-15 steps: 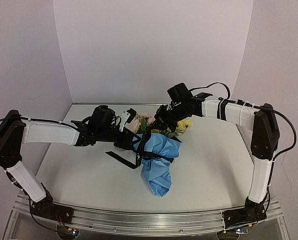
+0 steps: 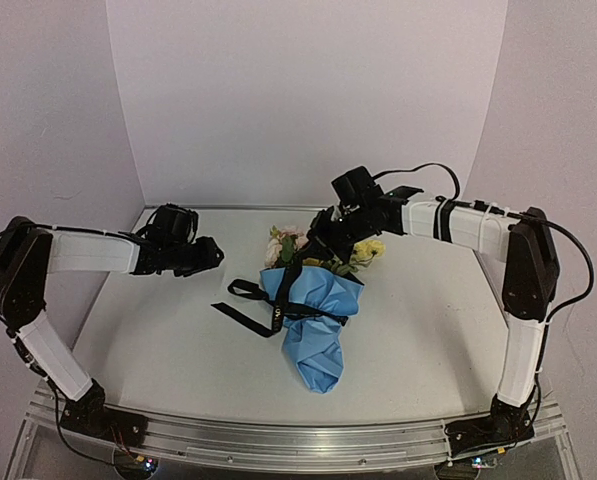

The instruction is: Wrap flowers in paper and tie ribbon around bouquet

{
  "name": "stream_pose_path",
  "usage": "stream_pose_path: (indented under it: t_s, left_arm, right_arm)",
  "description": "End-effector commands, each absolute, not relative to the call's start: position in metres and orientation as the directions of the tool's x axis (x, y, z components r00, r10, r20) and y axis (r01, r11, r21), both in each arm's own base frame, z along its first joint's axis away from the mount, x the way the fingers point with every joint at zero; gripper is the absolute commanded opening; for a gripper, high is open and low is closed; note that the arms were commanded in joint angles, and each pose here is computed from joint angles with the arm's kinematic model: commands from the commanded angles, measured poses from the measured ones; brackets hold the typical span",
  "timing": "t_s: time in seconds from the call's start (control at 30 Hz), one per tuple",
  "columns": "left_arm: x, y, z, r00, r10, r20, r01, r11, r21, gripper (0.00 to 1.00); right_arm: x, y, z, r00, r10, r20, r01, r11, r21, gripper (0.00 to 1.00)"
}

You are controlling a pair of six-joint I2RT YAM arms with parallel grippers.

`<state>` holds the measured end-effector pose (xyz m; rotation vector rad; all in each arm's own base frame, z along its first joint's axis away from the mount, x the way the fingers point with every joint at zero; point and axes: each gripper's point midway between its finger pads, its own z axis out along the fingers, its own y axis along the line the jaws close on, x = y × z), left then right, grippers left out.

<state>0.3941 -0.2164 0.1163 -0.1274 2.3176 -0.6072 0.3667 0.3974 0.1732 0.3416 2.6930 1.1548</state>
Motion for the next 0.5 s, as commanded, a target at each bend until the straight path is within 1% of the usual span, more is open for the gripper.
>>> stream_pose_path:
  t_s: [0.0, 0.13, 0.37, 0.47]
  left_arm:
    - [0.414, -0.217, 0.089, -0.777, -0.282, -0.563, -0.015, 0.902, -0.431, 0.52]
    - [0.417, -0.234, 0.083, -0.811, -0.255, -0.527, 0.025, 0.885, -0.465, 0.52]
    - [0.409, -0.246, 0.058, -0.873, -0.198, -0.445, 0.037, 0.884, -0.466, 0.53]
    - [0.409, -0.248, 0.046, -0.891, -0.172, -0.42, 0.035, 0.897, -0.441, 0.52]
  right_arm:
    - [0.374, 0.406, 0.212, -0.944, 0.278, -0.179, 0.042, 0.637, 0.77, 0.0]
    - [0.374, 0.405, 0.21, -0.943, 0.277, -0.182, 0.04, 0.641, 0.767, 0.0]
    - [0.377, 0.406, 0.214, -0.94, 0.276, -0.2, 0.025, 0.642, 0.767, 0.0]
    - [0.378, 0.406, 0.213, -0.939, 0.276, -0.203, 0.024, 0.644, 0.765, 0.0]
